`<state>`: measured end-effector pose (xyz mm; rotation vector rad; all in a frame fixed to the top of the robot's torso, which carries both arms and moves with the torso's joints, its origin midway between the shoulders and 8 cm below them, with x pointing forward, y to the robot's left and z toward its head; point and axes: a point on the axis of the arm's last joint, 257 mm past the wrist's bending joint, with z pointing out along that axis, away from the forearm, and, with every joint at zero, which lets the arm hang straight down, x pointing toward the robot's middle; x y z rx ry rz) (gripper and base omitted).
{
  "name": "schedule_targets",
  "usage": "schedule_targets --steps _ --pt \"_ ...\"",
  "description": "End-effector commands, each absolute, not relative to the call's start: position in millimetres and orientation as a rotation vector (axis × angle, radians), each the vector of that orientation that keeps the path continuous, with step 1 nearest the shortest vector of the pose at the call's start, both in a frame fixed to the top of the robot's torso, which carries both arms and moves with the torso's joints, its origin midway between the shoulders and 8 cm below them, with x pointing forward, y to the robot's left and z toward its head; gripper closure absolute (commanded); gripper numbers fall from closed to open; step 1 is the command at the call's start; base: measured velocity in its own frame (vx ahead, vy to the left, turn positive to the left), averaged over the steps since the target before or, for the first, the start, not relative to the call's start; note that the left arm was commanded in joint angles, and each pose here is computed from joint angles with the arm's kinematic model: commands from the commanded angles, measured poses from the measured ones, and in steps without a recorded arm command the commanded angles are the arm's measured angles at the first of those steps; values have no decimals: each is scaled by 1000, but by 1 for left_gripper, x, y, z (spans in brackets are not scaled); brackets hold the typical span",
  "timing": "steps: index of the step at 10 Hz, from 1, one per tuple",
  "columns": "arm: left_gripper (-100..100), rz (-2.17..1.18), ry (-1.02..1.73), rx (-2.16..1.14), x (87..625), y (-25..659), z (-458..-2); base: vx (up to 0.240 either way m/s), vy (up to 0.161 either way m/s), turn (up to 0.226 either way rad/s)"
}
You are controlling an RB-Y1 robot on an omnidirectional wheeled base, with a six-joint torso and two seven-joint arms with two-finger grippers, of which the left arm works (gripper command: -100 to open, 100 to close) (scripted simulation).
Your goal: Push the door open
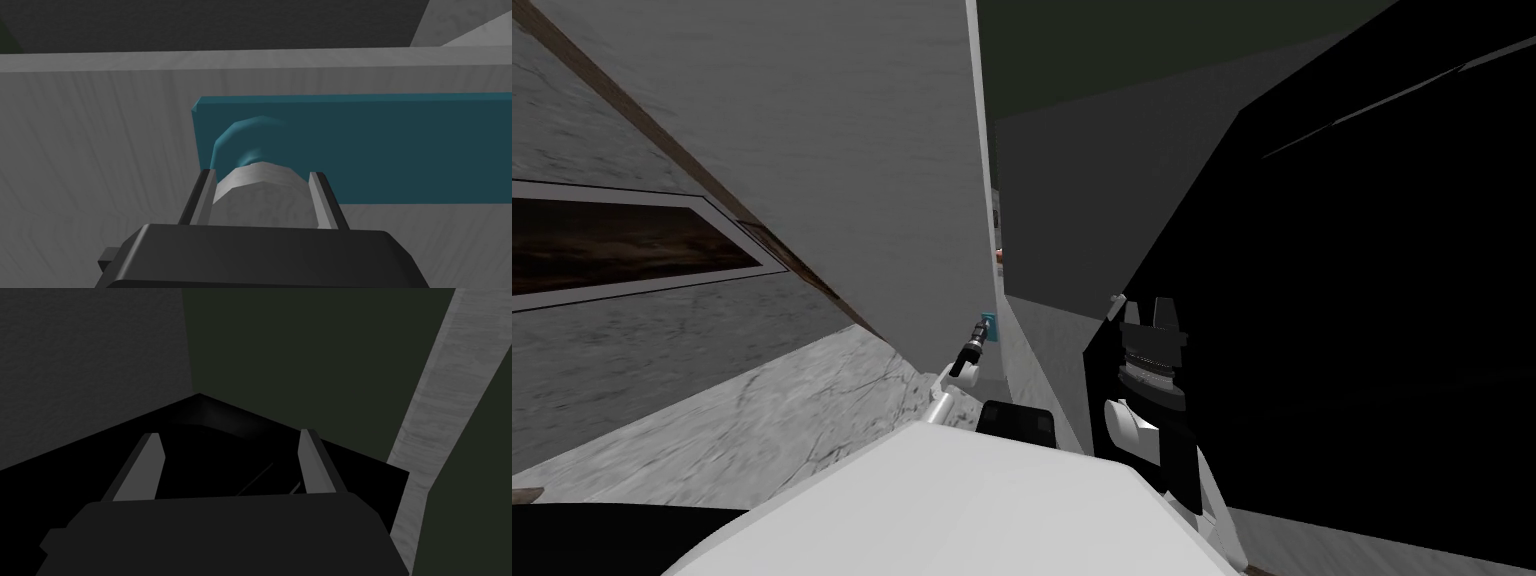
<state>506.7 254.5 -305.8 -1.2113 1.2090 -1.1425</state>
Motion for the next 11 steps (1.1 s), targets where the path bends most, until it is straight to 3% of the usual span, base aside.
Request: schedule_targets --steps 1,11 --pt "100 -1131 1189 -1197 509 266 -298 163 -34 28" --pt "100 -1036 1114 -1226 508 330 -291 172 -64 60"
